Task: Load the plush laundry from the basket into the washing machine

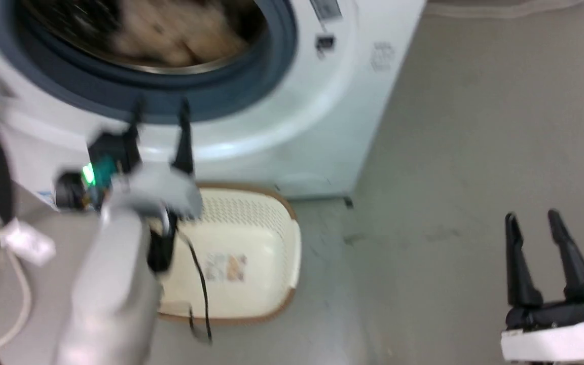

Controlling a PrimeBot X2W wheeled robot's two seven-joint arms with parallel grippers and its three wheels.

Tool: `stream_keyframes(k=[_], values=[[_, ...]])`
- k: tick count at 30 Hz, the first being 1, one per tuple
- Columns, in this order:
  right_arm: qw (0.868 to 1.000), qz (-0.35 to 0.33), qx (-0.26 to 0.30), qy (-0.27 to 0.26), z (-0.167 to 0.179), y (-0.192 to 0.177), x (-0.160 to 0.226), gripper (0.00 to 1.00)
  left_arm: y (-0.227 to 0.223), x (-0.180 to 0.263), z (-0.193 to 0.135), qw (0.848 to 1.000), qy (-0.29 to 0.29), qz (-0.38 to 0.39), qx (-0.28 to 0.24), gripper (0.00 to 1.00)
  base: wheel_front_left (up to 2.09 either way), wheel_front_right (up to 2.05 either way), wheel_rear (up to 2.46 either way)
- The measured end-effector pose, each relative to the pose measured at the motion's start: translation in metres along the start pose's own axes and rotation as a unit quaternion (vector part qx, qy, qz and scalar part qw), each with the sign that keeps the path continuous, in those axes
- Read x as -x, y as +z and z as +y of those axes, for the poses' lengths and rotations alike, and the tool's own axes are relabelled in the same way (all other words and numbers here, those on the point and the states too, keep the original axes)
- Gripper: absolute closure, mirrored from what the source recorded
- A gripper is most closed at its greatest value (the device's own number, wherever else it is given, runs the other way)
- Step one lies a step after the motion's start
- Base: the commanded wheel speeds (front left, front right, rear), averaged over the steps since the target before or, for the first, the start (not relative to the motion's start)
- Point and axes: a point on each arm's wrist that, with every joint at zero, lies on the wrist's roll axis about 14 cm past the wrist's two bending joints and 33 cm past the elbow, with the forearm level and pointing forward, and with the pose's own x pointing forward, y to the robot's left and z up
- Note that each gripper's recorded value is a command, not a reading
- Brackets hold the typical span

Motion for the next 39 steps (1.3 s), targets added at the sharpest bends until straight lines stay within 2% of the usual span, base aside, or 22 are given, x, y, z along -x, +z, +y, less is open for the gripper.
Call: stream_keyframes(k=[5,10,15,21,30,31,39], values=[[0.999,-0.022,-0.008,0.034,0.024,0.015,0.012,0.0,0.028,0.074,0.008,0.999,0.025,-0.039,0.017,0.0,0.0,0.0,0.0],[0.996,-0.034,-0.008,0.076,0.052,0.023,0.021,0.0,0.031,0.143,0.022,0.996,0.065,-0.047,0.03,0.0,0.0,0.0,0.0],[0.993,-0.041,0.007,0.109,0.073,0.027,0.025,0.0,0.035,0.187,0.034,0.993,0.096,-0.06,0.039,0.0,0.0,0.0,0.0],[0.992,-0.04,0.033,0.117,0.077,0.027,0.033,0.0,0.014,0.216,0.014,0.996,0.074,-0.031,0.035,0.0,0.0,0.0,0.0],[0.993,-0.033,0.044,0.106,0.07,0.022,0.039,0.0,0.006,0.222,-0.009,0.998,0.049,-0.02,0.028,0.0,0.0,0.0,0.0],[0.993,-0.032,0.044,0.105,0.069,0.022,0.039,1.0,0.007,0.222,-0.009,0.998,0.049,-0.021,0.029,1.0,0.0,0.0,0.0],[0.993,-0.032,0.044,0.104,0.069,0.022,0.039,1.0,0.007,0.221,-0.009,0.998,0.05,-0.02,0.029,1.0,0.0,0.0,0.0]])
